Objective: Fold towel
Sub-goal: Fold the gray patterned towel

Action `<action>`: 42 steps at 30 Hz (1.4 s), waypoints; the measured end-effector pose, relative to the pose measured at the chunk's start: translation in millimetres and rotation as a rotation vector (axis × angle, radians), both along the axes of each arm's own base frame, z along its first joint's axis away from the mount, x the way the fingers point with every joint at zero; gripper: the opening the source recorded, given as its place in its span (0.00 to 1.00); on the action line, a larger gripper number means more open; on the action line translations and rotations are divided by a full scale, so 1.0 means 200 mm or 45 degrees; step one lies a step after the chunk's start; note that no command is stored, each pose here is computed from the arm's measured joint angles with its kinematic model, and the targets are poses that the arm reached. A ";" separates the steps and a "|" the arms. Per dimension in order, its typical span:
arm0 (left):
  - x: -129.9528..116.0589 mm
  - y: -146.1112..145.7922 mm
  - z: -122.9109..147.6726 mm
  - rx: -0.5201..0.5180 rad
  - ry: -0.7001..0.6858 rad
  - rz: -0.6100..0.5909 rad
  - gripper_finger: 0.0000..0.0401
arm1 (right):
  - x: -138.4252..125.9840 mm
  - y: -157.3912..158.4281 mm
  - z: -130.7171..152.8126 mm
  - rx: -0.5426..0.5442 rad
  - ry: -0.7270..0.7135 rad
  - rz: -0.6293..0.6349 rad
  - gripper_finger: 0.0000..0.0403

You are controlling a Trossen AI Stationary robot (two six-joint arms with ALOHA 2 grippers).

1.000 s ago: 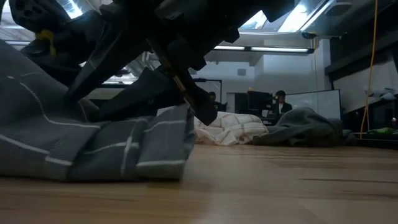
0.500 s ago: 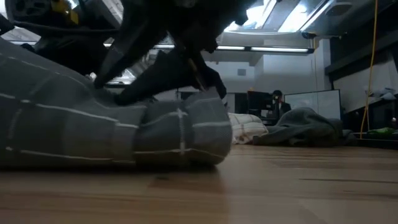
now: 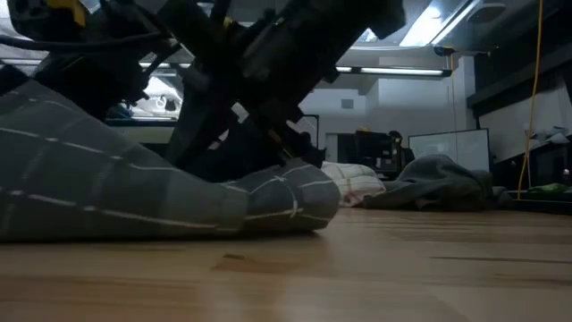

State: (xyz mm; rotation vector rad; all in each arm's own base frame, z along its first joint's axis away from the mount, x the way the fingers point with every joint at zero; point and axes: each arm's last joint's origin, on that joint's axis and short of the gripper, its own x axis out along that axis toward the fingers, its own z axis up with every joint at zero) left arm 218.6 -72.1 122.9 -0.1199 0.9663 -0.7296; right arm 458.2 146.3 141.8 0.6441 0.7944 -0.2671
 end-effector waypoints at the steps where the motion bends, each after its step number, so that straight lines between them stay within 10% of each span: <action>1: -0.01 -0.01 0.00 0.019 0.013 0.000 0.29 | 0.01 -0.02 0.00 0.011 0.002 -0.017 0.31; 17: -0.05 0.07 -0.01 -0.010 0.279 0.197 0.20 | 0.01 -0.08 -0.06 0.304 0.187 0.000 0.31; 33: -0.09 0.01 0.44 -0.383 -0.325 0.247 0.18 | -0.02 0.03 -0.07 0.360 0.196 -0.011 0.31; 42: -0.03 -0.06 0.31 -0.049 -0.466 0.173 0.18 | 0.03 -0.06 -0.06 0.404 0.105 -0.172 0.31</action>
